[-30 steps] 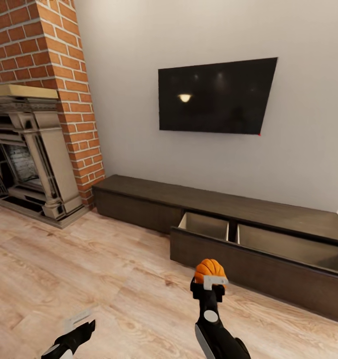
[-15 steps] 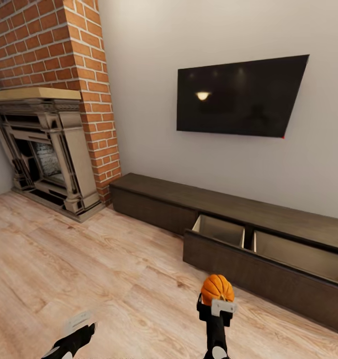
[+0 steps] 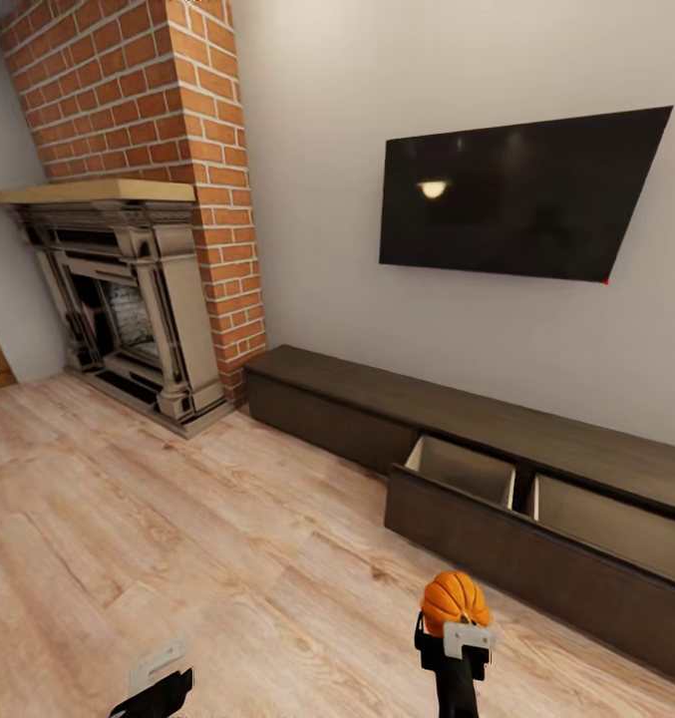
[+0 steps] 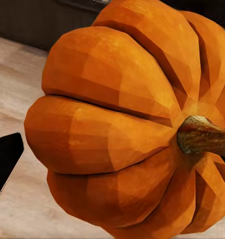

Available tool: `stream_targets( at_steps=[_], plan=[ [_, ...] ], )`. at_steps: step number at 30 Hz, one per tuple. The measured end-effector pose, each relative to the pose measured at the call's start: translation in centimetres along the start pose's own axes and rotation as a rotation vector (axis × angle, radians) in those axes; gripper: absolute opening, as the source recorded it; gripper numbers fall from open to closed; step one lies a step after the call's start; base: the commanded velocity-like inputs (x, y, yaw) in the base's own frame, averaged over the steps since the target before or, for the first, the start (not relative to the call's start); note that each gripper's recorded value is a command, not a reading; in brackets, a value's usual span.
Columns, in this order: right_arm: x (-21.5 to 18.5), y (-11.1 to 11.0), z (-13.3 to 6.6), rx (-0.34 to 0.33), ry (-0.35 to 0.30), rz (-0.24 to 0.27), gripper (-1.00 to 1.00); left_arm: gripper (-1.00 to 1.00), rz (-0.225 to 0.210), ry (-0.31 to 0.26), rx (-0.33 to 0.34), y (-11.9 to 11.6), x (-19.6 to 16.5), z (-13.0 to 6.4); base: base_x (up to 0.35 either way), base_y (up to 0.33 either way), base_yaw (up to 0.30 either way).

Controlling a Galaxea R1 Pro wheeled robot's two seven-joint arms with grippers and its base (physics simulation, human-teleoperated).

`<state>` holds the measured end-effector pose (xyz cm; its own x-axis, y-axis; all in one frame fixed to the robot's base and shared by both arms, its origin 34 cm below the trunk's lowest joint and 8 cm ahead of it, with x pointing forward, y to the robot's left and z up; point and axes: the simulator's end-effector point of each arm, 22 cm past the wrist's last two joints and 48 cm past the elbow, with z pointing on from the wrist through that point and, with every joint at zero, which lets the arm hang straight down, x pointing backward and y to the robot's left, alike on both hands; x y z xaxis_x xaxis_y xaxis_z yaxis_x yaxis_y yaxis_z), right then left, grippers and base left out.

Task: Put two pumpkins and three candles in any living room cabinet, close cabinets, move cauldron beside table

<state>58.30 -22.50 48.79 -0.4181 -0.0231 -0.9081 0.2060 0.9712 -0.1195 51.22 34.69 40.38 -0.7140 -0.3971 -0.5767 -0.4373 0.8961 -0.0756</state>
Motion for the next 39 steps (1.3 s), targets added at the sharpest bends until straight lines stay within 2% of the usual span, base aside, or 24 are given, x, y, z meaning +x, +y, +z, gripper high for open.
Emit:
stream_targets(
  at_steps=[4, 7, 13, 25, 31, 39],
  plan=[
    [0.6, -0.1, -0.2, 0.001, 0.012, -0.006, -1.0, 1.0, -0.005, -0.006, -0.003, 0.1, -0.2, 0.0, 0.0, 0.0, 0.275],
    [0.6, -0.2, -0.2, 0.002, 0.012, -0.005, -1.0, 1.0, -0.011, -0.04, -0.002, 0.1, -0.9, 0.0, 0.0, 0.0, 0.279],
    [0.0, -0.1, -0.2, 0.001, -0.016, 0.009, -1.0, 1.0, -0.017, -0.069, 0.0, 0.0, -1.5, -0.1, 0.085, 0.085, 0.283],
    [-0.1, -0.1, -0.2, 0.003, -0.02, 0.015, -1.0, 1.0, -0.016, -0.072, 0.002, -0.1, -1.5, -0.1, 0.183, 0.217, 0.287],
    [-0.1, -0.3, -0.2, 0.006, -0.02, 0.016, -1.0, 1.0, -0.001, -0.046, -0.023, 1.1, -0.2, 0.1, 0.148, 0.039, 0.287],
    [0.9, -0.3, -0.5, 0.004, 0.002, 0.002, -1.0, 1.0, 0.0, -0.033, -0.021, 0.7, 0.6, 0.0, 0.012, 0.002, 0.287]
  ],
)
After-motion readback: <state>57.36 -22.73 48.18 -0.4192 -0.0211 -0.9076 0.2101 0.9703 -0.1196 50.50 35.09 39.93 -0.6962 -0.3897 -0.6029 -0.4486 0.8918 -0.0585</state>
